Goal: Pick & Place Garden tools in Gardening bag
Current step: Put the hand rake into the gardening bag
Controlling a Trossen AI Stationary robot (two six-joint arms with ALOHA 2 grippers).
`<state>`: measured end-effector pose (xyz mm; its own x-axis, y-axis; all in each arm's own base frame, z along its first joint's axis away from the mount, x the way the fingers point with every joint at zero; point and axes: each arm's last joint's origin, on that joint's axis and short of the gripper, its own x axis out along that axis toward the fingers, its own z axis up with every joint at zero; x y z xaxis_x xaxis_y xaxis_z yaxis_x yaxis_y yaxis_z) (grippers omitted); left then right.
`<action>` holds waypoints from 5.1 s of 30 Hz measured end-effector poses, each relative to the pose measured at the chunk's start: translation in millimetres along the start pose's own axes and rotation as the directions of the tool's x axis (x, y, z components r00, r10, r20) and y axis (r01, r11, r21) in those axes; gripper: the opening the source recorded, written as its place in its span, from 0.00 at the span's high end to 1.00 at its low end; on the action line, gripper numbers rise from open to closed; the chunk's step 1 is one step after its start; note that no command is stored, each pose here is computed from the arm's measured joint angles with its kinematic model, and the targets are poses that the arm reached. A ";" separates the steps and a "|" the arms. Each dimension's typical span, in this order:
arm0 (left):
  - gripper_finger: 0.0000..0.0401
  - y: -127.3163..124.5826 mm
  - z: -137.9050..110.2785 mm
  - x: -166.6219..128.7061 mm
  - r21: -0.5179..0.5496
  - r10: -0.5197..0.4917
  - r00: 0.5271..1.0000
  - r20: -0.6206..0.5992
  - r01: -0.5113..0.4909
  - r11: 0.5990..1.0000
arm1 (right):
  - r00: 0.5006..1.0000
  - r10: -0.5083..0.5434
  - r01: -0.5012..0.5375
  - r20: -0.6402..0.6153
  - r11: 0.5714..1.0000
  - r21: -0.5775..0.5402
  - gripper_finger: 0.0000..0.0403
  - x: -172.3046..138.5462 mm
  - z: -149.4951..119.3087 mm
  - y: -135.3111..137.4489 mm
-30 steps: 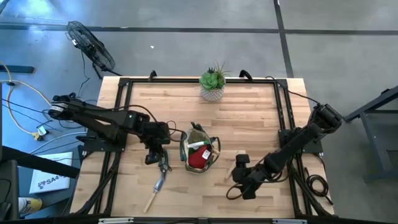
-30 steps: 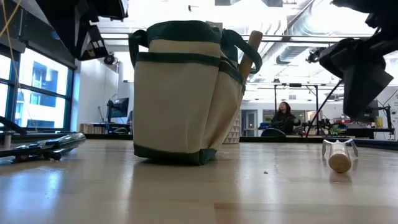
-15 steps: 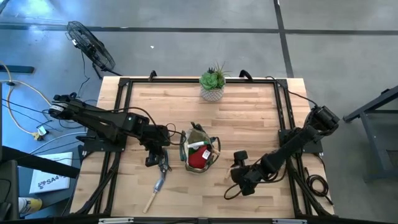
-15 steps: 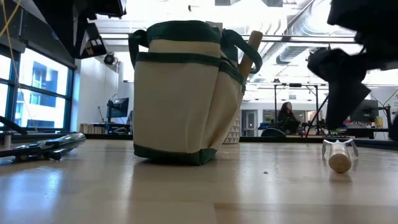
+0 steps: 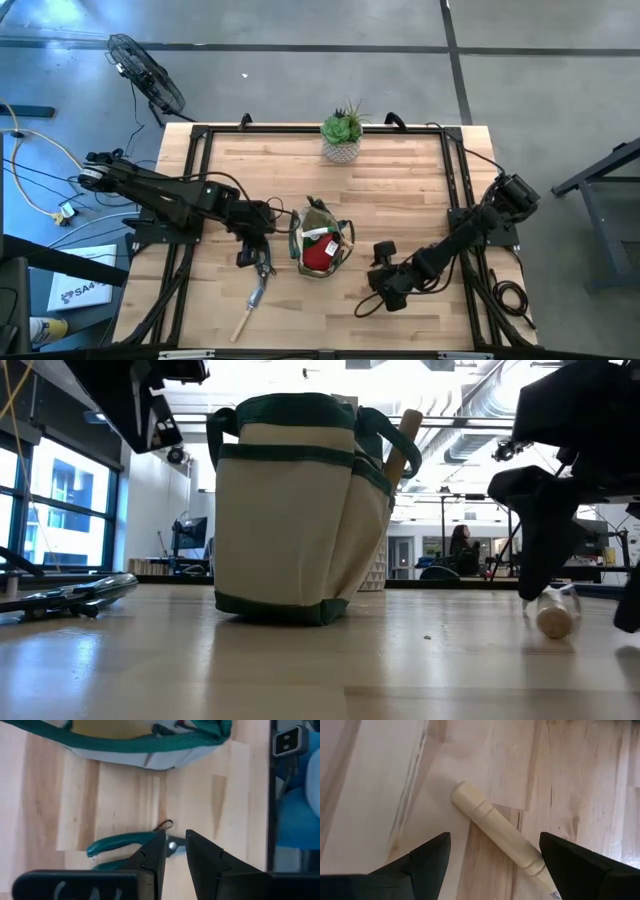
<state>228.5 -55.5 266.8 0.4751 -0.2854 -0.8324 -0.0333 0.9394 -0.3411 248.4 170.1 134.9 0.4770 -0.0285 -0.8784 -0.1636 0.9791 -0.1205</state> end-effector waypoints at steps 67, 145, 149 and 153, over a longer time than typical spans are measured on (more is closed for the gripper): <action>0.82 -98.5 2.0 -9.0 0.417 -0.262 0.844 0.469 0.050 0.908 | 0.826 0.104 -0.190 0.553 0.977 0.099 0.87 -100.8 111.5 9.3; 0.37 -118.0 29.9 11.0 0.387 -0.142 0.601 0.786 -0.300 0.872 | 0.693 0.108 -0.189 0.713 0.981 0.035 0.87 -104.6 140.6 -26.6; 0.37 -117.8 31.4 13.2 0.380 -0.138 0.596 0.791 -0.302 0.874 | 0.691 0.103 -0.181 0.715 0.983 0.033 0.87 -104.1 141.5 -29.3; 0.37 -114.0 31.7 27.6 0.380 -0.106 0.641 0.760 -0.306 0.873 | 0.691 0.103 -0.175 0.716 0.984 0.028 0.87 -104.1 141.6 -29.4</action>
<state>273.2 -164.5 296.6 0.9765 -0.1380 -0.1657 0.1593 0.9796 0.1226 325.8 172.7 295.4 0.9308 0.2248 -0.2882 -0.2205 0.9742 0.0477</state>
